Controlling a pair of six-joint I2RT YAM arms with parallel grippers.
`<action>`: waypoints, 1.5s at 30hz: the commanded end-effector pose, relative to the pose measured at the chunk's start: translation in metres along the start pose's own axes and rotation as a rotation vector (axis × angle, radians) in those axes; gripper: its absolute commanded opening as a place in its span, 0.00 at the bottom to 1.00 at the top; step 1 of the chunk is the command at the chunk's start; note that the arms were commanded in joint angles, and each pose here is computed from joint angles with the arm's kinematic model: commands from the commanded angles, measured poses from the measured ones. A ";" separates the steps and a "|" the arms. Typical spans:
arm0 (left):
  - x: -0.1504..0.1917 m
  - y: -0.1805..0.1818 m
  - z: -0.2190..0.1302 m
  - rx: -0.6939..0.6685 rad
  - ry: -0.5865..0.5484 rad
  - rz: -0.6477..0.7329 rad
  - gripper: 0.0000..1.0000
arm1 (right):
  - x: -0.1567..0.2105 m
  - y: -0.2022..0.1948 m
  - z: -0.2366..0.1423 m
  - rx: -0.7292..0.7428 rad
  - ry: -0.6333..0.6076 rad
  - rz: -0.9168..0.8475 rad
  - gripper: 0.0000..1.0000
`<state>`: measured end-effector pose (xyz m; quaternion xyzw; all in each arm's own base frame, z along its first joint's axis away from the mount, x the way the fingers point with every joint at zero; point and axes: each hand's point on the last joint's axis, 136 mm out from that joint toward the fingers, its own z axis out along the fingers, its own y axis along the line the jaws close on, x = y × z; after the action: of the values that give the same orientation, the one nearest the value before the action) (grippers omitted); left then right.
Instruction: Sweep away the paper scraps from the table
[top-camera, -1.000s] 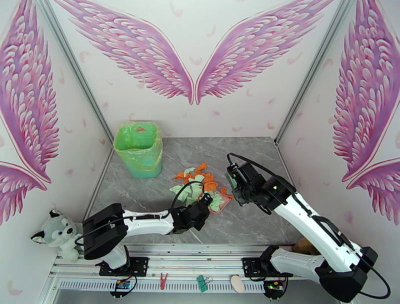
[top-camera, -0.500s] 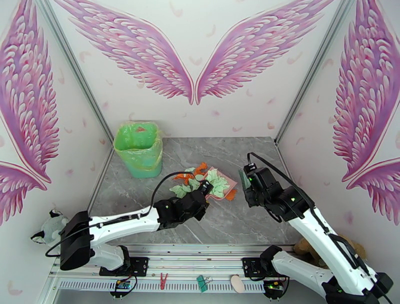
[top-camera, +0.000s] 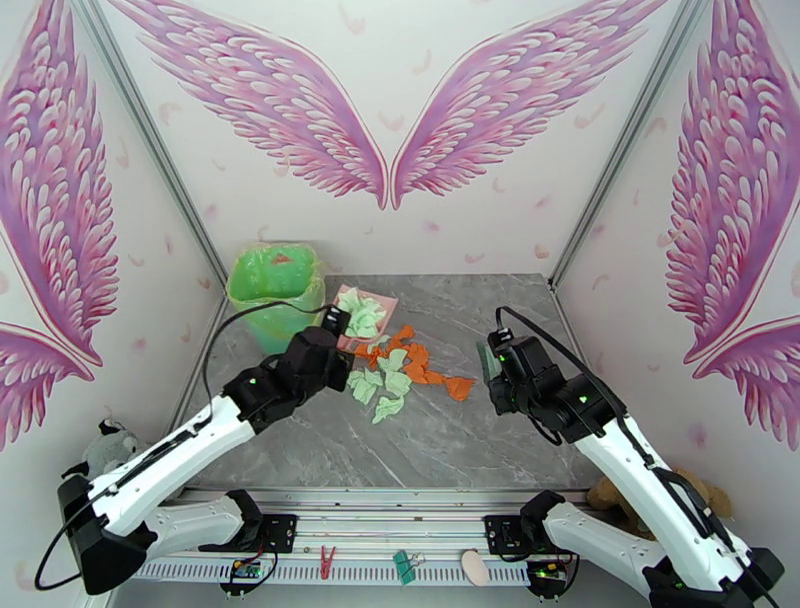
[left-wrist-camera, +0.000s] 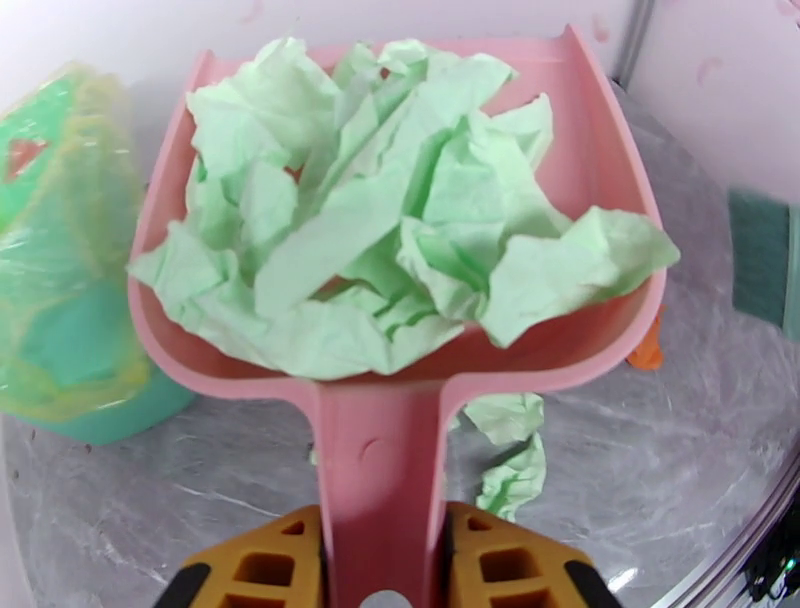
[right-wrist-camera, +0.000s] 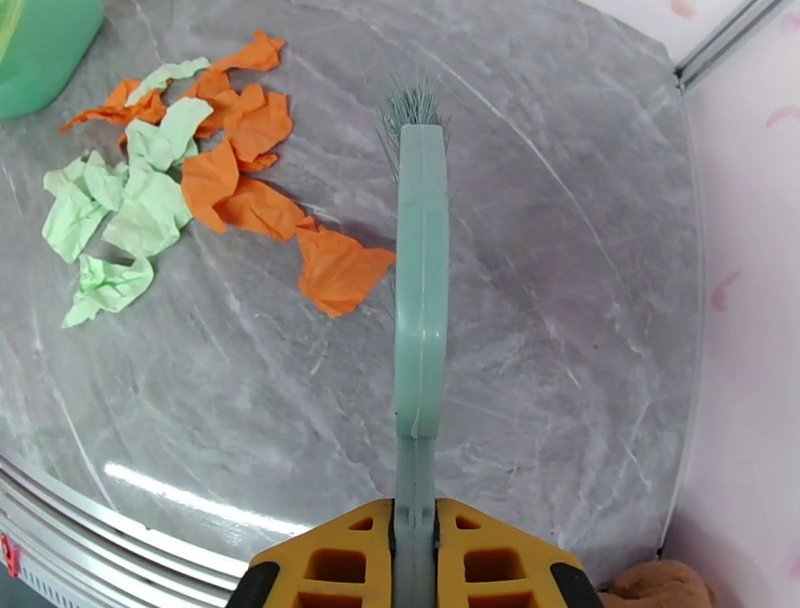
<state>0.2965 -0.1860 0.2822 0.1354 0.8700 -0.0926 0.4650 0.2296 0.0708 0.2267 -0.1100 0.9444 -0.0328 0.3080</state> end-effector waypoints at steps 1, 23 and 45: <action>-0.018 0.018 -0.025 0.010 -0.006 -0.067 0.00 | -0.004 0.002 0.001 -0.019 -0.026 0.010 0.00; -0.051 0.085 -0.020 0.194 0.034 -0.627 0.00 | -0.003 0.010 0.009 -0.049 -0.026 -0.005 0.00; -0.078 0.144 -0.006 0.091 0.114 -0.608 0.00 | -0.001 0.016 0.017 -0.070 -0.014 -0.023 0.00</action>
<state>0.3758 -0.0411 0.3221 -0.1203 0.9103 -0.1927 0.3461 0.2333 0.0839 0.2123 -0.1288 0.9441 -0.0078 0.3035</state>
